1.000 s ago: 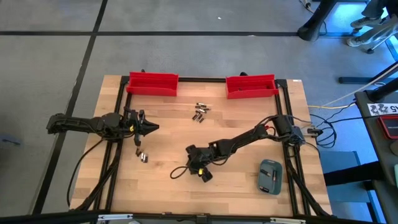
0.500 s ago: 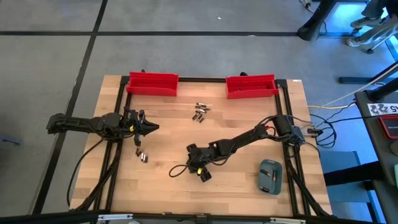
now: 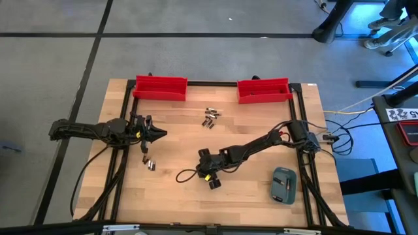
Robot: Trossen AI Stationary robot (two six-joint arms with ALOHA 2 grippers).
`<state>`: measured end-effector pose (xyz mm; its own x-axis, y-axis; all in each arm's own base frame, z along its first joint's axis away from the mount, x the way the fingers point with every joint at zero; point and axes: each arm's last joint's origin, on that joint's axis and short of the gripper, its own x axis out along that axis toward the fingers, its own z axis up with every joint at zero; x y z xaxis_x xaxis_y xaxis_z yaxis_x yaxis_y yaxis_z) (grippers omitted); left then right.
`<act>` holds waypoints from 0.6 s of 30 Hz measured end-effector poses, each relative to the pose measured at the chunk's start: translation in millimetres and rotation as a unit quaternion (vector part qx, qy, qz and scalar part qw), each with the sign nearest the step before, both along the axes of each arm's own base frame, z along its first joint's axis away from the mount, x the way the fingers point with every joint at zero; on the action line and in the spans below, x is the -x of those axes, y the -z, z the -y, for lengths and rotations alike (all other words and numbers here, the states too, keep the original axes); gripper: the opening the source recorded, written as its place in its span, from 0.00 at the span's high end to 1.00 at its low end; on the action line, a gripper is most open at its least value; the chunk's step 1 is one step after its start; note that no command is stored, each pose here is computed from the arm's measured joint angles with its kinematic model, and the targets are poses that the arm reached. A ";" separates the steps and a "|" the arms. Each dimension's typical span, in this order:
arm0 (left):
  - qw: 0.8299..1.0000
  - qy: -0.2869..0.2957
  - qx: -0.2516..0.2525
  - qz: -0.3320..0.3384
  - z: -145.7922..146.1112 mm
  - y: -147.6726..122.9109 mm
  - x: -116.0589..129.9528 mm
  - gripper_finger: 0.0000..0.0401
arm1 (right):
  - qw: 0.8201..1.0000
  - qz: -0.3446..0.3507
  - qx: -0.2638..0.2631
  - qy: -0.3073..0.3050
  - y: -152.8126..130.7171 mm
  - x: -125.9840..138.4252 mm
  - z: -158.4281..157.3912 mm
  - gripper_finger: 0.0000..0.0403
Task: Sort batteries
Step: Put the small black battery into the right red bin
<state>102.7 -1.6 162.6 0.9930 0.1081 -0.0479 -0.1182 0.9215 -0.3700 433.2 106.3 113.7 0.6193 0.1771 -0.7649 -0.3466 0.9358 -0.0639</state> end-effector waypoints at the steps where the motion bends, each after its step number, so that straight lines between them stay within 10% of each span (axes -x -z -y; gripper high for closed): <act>1: 1.000 0.000 0.000 0.000 0.0 0.0 0.0 0.95 | 1.000 0.000 0.001 0.003 0.0 -0.2 1.2 0.58; 18: 1.000 0.000 -0.001 0.000 0.0 0.1 0.0 0.95 | 0.989 -0.086 0.033 0.115 -30.5 -16.8 52.4 0.58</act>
